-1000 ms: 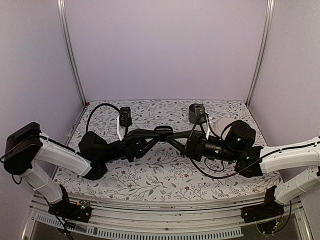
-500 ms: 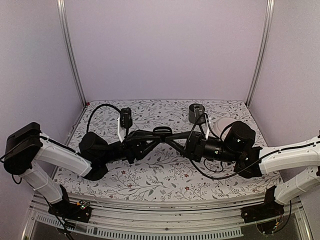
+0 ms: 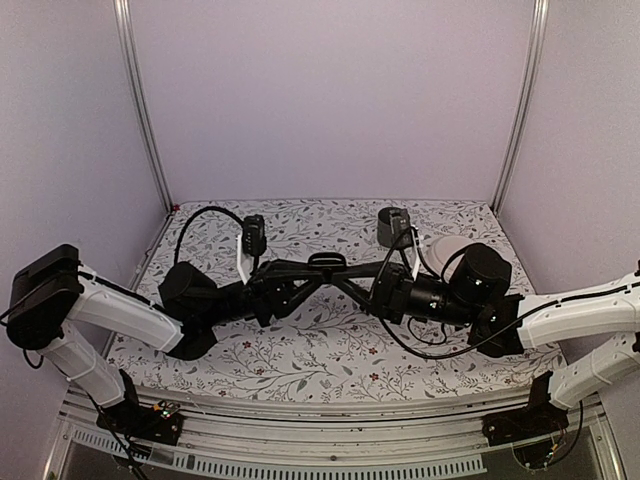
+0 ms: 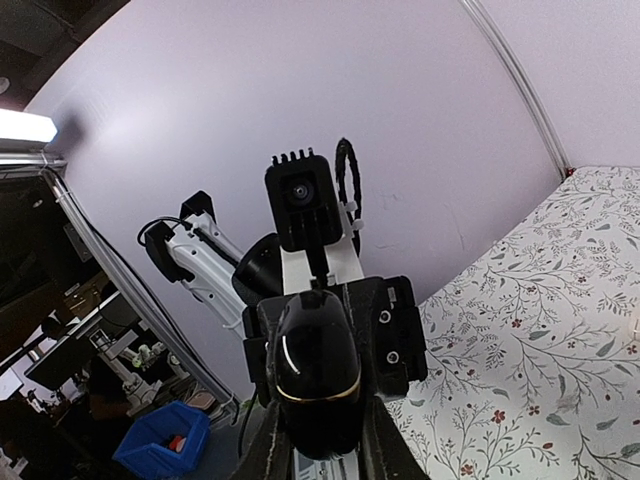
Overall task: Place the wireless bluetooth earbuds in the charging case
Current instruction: Pass from the right arm to the left, then open the charging case.
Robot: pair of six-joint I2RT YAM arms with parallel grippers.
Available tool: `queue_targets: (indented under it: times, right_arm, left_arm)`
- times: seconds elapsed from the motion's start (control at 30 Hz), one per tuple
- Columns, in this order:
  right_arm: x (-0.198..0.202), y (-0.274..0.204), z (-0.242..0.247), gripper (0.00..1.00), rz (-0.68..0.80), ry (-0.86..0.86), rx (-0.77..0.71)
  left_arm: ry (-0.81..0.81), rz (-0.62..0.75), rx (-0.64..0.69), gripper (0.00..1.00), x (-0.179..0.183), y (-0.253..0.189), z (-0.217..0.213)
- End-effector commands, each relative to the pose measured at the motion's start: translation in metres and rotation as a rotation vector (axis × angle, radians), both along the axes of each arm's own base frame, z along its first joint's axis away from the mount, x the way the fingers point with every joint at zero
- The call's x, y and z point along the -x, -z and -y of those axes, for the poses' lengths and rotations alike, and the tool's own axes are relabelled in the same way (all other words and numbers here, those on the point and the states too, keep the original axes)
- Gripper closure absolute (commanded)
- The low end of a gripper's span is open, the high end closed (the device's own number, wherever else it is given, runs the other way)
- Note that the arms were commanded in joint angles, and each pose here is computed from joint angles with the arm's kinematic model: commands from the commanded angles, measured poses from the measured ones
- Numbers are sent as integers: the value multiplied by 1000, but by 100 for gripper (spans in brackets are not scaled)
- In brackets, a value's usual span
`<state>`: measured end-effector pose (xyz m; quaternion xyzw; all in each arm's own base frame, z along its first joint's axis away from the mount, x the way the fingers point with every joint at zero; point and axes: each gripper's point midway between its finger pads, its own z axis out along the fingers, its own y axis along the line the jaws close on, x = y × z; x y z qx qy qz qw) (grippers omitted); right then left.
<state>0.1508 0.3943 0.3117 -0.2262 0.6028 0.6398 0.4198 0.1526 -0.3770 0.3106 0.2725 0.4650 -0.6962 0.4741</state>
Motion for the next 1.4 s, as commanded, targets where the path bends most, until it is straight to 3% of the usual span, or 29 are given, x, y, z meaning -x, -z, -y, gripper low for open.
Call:
queue_targets:
  times: [0.0,0.17,0.43,0.67,1.1,1.37]
  right_arm:
    - [-3,16,5,57,-37,39,43]
    - [-5,22,23,34,-34,93,95]
    - [7,30,26,22,42,57,210]
    - [11,36,8,23,119,51,322]
    - [10,46,1,25,121,38,353]
    - [-11,44,15,26,90,178,389]
  left_arm:
    - [15,99,-68,100,11,0,8]
    - [-32,189,-238,100,4,26,6]
    - [64,268,-349,100,16,44,-7]
    - [128,280,-376,100,22,42,-8]
    - [170,268,-347,100,29,33,-9]
    - [218,277,-329,100,37,30,-9]
